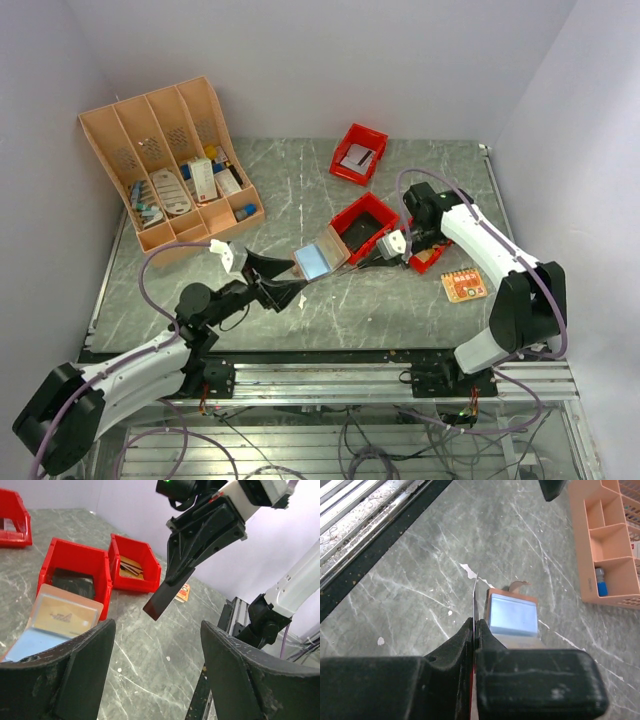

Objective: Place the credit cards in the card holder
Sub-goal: Pick up the credit card from the storage box.

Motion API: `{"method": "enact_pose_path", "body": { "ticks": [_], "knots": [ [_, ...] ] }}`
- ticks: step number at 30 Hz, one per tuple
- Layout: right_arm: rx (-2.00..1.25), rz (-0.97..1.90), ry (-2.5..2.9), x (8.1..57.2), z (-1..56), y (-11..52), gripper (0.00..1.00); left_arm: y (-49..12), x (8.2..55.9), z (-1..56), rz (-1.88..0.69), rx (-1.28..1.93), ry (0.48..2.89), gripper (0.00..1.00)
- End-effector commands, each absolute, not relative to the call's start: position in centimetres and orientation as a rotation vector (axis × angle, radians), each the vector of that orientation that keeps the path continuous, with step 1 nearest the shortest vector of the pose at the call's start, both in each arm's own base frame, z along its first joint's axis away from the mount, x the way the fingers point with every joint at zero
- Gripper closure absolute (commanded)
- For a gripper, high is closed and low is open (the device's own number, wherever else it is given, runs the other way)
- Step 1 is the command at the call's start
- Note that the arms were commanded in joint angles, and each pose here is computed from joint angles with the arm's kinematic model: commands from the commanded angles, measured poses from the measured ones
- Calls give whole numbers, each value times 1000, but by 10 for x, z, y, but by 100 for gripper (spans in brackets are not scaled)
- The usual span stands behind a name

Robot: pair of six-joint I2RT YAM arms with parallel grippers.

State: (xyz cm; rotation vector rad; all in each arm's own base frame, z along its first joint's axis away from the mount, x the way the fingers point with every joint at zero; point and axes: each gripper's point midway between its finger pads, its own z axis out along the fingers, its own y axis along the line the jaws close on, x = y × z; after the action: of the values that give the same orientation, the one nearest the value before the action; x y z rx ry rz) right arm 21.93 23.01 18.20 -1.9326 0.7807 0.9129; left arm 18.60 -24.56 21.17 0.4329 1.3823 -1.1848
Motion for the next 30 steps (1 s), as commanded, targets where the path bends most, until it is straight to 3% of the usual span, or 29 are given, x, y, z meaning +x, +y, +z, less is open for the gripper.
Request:
{"method": "enact_pose_path", "body": {
  "ticks": [1,6,12,18,21,25,30],
  "knots": [
    [-1944,854,609,213,186,233,100,-245,173,246,-1148,536,1157,20],
    [-1903,935,714,214,187,235,100,-261,178,239,-1056,622,1198,21],
    [-1661,1239,1557,259,178,239,100,-266,206,211,-927,549,1413,21],
    [-1608,1439,1773,248,158,237,100,-278,225,197,-1090,375,1708,20],
    [-1558,1486,1833,251,155,240,100,-291,219,201,-1254,411,1718,24],
    [-1507,1545,1877,251,152,244,100,-298,222,181,-1279,448,1780,26],
    [-1412,1641,1912,252,153,251,100,-309,215,185,-1411,479,1677,30]
  ]
}}
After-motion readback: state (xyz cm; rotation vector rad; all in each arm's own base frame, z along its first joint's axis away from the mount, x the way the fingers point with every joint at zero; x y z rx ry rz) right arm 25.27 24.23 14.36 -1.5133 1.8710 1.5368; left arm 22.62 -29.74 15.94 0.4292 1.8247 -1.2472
